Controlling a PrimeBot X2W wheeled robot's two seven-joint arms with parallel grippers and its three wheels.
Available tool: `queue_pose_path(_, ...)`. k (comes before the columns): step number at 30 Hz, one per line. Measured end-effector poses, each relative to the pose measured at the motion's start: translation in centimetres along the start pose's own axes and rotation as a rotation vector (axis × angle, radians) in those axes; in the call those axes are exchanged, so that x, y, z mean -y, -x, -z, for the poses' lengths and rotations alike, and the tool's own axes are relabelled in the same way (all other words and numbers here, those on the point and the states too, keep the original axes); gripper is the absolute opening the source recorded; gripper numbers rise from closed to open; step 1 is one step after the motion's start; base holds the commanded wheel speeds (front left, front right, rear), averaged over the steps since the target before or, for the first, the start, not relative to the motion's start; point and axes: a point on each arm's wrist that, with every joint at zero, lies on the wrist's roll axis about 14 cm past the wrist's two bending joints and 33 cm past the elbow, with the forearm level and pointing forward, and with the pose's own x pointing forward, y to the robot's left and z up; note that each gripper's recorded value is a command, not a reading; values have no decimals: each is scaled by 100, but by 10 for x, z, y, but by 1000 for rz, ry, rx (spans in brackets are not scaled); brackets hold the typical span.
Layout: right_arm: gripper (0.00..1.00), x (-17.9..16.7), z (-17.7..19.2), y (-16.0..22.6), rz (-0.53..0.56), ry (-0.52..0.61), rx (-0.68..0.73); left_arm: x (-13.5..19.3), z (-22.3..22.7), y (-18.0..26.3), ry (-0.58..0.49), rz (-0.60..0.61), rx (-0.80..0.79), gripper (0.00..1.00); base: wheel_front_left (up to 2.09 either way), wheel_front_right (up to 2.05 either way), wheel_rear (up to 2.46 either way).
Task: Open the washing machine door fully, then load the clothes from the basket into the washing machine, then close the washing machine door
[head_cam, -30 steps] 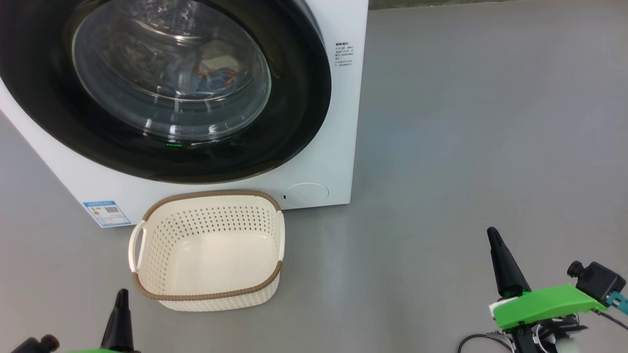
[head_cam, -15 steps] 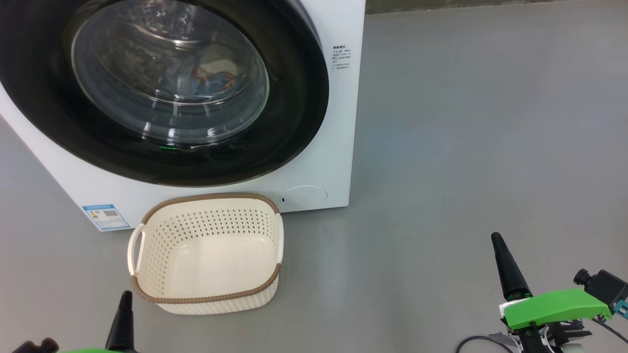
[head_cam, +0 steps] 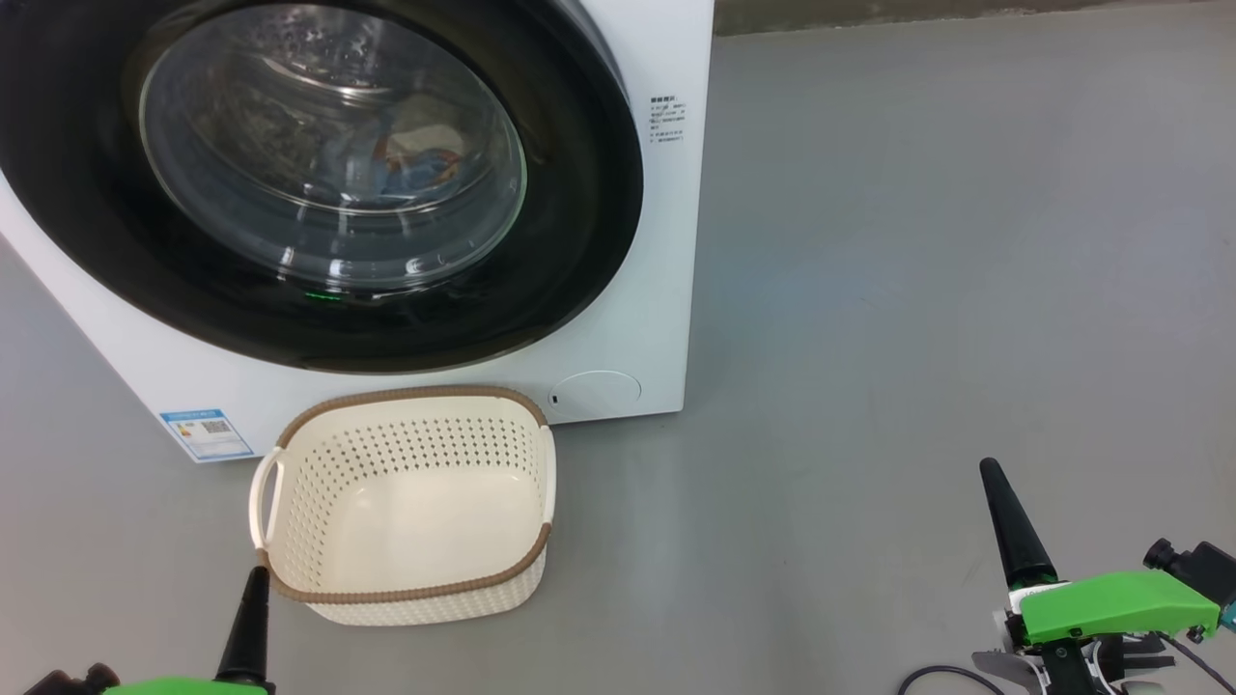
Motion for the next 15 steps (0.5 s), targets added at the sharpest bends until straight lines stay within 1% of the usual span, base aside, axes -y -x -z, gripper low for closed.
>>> queue_pose_path(5,0,0,-1,1,4,-56,1,6,0,-4,56,15,-7,0,0,0,0)
queue_pose_path(15,0,1,-8,2,5,-165,12,5,5,-4,165,14,-31,0,0,0,0)
